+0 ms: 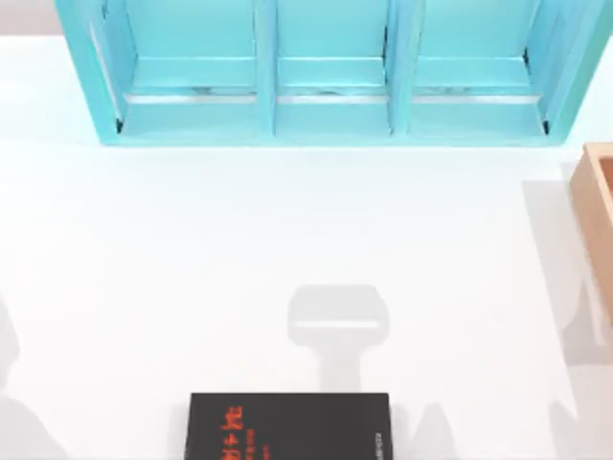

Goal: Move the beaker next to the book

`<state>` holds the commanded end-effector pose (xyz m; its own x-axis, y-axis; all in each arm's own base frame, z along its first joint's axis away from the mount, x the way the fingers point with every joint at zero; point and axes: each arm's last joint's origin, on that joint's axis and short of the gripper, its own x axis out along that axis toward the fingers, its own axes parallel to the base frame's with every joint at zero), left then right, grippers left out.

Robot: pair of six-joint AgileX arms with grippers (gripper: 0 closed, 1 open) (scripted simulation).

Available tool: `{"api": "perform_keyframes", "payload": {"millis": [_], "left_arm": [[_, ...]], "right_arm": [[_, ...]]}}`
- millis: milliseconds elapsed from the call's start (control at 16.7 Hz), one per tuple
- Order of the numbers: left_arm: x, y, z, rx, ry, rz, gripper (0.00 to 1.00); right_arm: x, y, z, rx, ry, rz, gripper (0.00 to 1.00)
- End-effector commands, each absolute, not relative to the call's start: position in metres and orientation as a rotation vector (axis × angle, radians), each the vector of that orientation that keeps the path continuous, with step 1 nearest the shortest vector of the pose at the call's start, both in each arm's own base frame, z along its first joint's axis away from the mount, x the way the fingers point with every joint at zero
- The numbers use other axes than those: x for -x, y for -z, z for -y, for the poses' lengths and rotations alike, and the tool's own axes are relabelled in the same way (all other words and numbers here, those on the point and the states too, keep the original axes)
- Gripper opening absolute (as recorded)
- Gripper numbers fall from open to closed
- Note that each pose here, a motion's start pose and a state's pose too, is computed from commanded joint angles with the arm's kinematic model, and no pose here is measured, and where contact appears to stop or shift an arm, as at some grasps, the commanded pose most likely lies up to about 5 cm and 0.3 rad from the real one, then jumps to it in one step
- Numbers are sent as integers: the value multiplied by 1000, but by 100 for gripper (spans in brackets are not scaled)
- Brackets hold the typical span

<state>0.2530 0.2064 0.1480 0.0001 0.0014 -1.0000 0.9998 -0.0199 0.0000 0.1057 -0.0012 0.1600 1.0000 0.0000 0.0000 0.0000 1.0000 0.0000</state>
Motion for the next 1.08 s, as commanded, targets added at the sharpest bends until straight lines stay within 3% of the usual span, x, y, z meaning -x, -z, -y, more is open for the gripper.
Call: {"api": "perform_keyframes", "payload": {"millis": [120, 900, 1080], "left_arm": [[-253, -148, -206, -1225, 1223, -1201, 100], [-253, -148, -206, -1225, 1223, -1201, 2], [-253, -148, -206, -1225, 1223, -1201, 0]], "right_arm": [[-106, -160, 1, 0, 0, 0, 100], [-106, -160, 1, 0, 0, 0, 100], [-106, -160, 1, 0, 0, 0, 100]]}}
